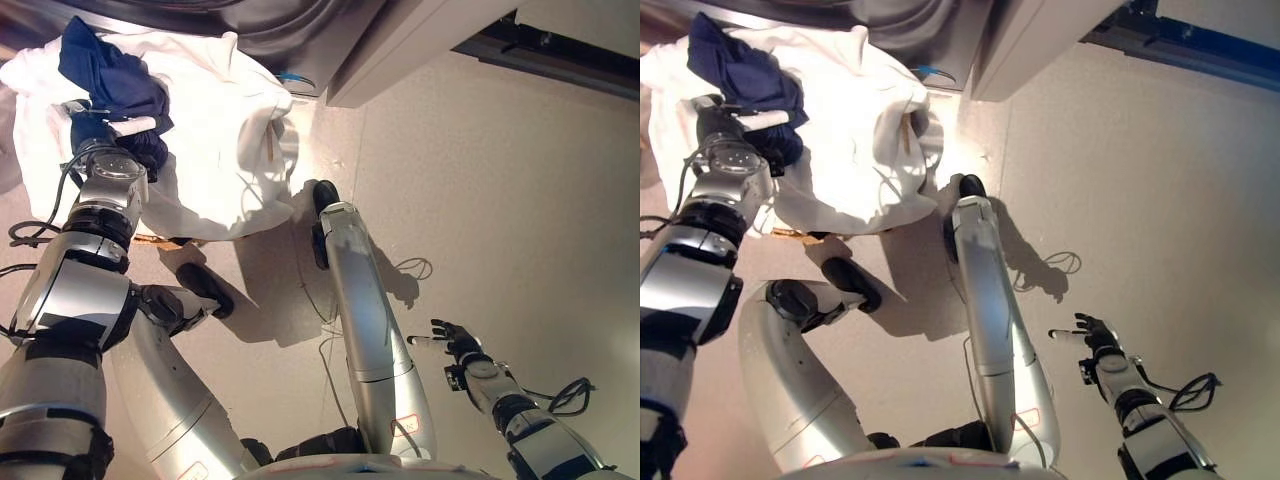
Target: Put the clothes in the basket into the washing machine.
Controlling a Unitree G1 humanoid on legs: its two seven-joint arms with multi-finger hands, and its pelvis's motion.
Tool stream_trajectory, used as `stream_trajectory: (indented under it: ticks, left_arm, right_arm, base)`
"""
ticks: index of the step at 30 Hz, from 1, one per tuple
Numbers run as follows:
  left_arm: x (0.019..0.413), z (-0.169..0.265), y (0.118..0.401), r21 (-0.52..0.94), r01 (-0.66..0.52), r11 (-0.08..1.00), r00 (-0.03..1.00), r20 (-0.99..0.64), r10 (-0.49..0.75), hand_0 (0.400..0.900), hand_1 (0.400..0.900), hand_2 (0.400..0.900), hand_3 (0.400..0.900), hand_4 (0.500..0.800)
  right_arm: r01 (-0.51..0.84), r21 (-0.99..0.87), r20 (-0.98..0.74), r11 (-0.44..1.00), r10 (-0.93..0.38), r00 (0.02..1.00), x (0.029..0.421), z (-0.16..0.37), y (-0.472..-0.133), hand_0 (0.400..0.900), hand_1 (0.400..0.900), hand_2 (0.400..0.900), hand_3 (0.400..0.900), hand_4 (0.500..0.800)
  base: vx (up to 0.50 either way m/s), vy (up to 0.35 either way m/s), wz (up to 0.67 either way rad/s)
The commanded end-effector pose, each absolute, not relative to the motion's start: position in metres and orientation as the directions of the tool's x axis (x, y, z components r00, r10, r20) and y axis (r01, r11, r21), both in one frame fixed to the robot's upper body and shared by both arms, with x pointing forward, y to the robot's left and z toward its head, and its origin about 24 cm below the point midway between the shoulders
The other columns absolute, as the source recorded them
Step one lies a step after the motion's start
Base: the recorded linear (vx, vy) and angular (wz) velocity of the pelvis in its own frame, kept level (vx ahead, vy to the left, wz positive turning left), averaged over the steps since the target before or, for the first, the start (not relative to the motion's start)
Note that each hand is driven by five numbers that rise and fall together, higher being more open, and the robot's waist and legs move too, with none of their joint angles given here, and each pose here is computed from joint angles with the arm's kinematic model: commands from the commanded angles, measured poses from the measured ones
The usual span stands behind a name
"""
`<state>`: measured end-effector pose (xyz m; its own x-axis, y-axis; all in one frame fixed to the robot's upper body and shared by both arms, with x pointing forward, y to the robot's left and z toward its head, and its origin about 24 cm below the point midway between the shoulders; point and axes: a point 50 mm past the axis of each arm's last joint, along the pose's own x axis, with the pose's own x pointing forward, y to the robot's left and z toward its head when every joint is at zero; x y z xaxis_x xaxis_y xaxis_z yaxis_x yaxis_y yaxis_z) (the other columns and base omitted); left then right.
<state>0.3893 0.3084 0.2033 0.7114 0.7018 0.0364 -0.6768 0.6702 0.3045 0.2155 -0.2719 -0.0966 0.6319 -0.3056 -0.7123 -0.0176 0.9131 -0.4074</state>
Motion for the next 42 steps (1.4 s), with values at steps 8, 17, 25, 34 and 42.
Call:
stream_trajectory:
  ticks: [8, 17, 25, 34, 42]
  left_arm:
    - [0.4, 0.16, 0.263, 0.166, -0.502, 0.849, 0.852, -0.073, 0.519, 0.4, 0.4, 0.4, 0.4, 0.5]
    - [0.4, 0.162, 0.234, -0.013, -0.399, 0.917, 0.917, 0.023, 0.399, 0.4, 0.4, 0.4, 0.4, 0.5]
    - [0.403, 0.196, 0.209, -0.078, -0.315, 0.946, 0.932, 0.162, 0.323, 0.4, 0.4, 0.4, 0.4, 0.5]
    - [0.402, 0.229, 0.2, -0.09, -0.323, 0.942, 0.912, 0.237, 0.335, 0.4, 0.4, 0.4, 0.4, 0.5]
    - [0.401, 0.264, 0.203, -0.096, -0.352, 0.931, 0.883, 0.297, 0.364, 0.4, 0.4, 0.4, 0.4, 0.5]
  right_arm:
    - [-0.082, -0.449, -0.813, 0.89, -0.368, 0.45, 0.146, -0.125, -0.286, 0.9, 0.9, 0.9, 0.9, 0.8]
    - [-0.088, -0.464, -0.812, 0.882, -0.383, 0.44, 0.145, -0.126, -0.286, 0.9, 0.9, 0.9, 0.9, 0.8]
    - [-0.066, -0.49, -0.797, 0.869, -0.415, 0.439, 0.153, -0.12, -0.298, 0.9, 0.9, 0.9, 0.9, 0.8]
    - [-0.095, -0.497, -0.819, 0.863, -0.43, 0.379, 0.132, -0.124, -0.308, 0.9, 0.9, 0.9, 0.9, 0.8]
    - [-0.099, -0.514, -0.824, 0.852, -0.458, 0.333, 0.118, -0.124, -0.32, 0.9, 0.9, 0.9, 0.9, 0.8]
  base:
    - [0.073, 0.019, 0.05]
    - [0.068, 0.015, 0.11]
    - [0.048, 0.034, 0.11]
    - [0.112, 0.023, 0.07]
    - [0.087, 0.016, 0.01]
